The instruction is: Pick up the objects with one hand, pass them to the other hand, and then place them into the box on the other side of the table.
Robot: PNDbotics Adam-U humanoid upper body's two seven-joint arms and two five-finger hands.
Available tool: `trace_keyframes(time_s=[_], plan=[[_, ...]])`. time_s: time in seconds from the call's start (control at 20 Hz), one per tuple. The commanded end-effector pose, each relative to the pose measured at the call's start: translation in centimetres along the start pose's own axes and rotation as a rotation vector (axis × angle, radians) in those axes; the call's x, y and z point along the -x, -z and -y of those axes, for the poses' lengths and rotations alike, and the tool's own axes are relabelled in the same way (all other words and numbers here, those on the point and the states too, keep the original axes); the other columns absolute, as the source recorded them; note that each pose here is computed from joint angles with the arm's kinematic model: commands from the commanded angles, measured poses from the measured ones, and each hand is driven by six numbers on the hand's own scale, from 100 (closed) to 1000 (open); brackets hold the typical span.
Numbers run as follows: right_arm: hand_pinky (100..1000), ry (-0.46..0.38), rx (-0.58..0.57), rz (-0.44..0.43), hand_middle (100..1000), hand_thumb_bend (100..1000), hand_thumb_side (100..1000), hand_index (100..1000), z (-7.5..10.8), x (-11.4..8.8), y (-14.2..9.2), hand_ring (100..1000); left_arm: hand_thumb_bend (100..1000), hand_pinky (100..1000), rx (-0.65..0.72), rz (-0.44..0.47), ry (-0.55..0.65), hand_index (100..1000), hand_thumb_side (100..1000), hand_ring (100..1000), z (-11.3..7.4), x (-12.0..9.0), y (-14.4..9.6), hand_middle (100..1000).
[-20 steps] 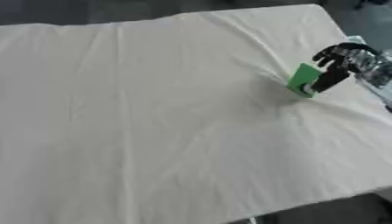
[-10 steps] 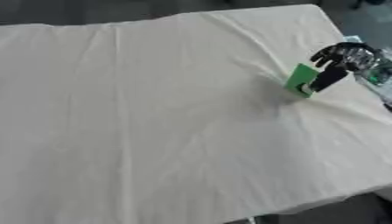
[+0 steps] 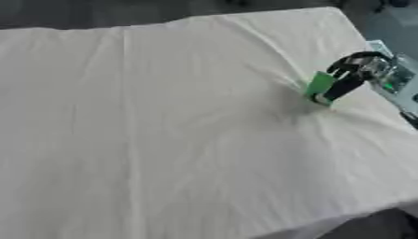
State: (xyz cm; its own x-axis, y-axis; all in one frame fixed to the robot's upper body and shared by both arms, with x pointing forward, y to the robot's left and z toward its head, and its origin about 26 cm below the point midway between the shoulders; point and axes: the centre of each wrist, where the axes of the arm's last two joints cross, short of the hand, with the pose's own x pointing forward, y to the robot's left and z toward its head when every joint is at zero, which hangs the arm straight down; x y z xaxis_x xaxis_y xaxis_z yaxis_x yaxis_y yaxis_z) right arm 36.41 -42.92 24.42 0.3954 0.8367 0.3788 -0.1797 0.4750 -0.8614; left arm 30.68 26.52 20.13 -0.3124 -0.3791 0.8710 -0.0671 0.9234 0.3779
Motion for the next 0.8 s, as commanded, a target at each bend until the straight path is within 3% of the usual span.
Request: trace_keyframes(time_s=[0.05,0.3,0.45,0.75,0.8], plan=[[1000,-0.015,0.005,0.001,864,431,252,910,1.1,0.0,-0.1,926,100,822,-0.005,0.02,0.019,706,880,813,-0.4,-0.5,0.1,773],[1000,-0.01,-0.018,0.005,820,426,236,899,0.9,0.1,0.3,909,100,822,-0.004,0.016,0.02,706,882,814,-0.4,-0.4,0.1,773],[997,-0.006,-0.009,-0.003,758,410,167,878,0.9,0.2,0.3,867,100,822,-0.002,0.014,0.02,705,883,815,-0.4,-0.3,0.1,774],[904,0.055,0.089,0.009,589,415,139,751,2.0,0.0,-0.7,709,100,822,-0.005,0.014,0.022,705,878,816,-0.4,-0.3,0.1,774],[871,0.068,0.114,0.022,568,398,179,728,2.2,-0.2,-1.0,675,100,822,-0.006,0.014,0.022,705,877,816,-0.5,-0.3,0.0,774]])
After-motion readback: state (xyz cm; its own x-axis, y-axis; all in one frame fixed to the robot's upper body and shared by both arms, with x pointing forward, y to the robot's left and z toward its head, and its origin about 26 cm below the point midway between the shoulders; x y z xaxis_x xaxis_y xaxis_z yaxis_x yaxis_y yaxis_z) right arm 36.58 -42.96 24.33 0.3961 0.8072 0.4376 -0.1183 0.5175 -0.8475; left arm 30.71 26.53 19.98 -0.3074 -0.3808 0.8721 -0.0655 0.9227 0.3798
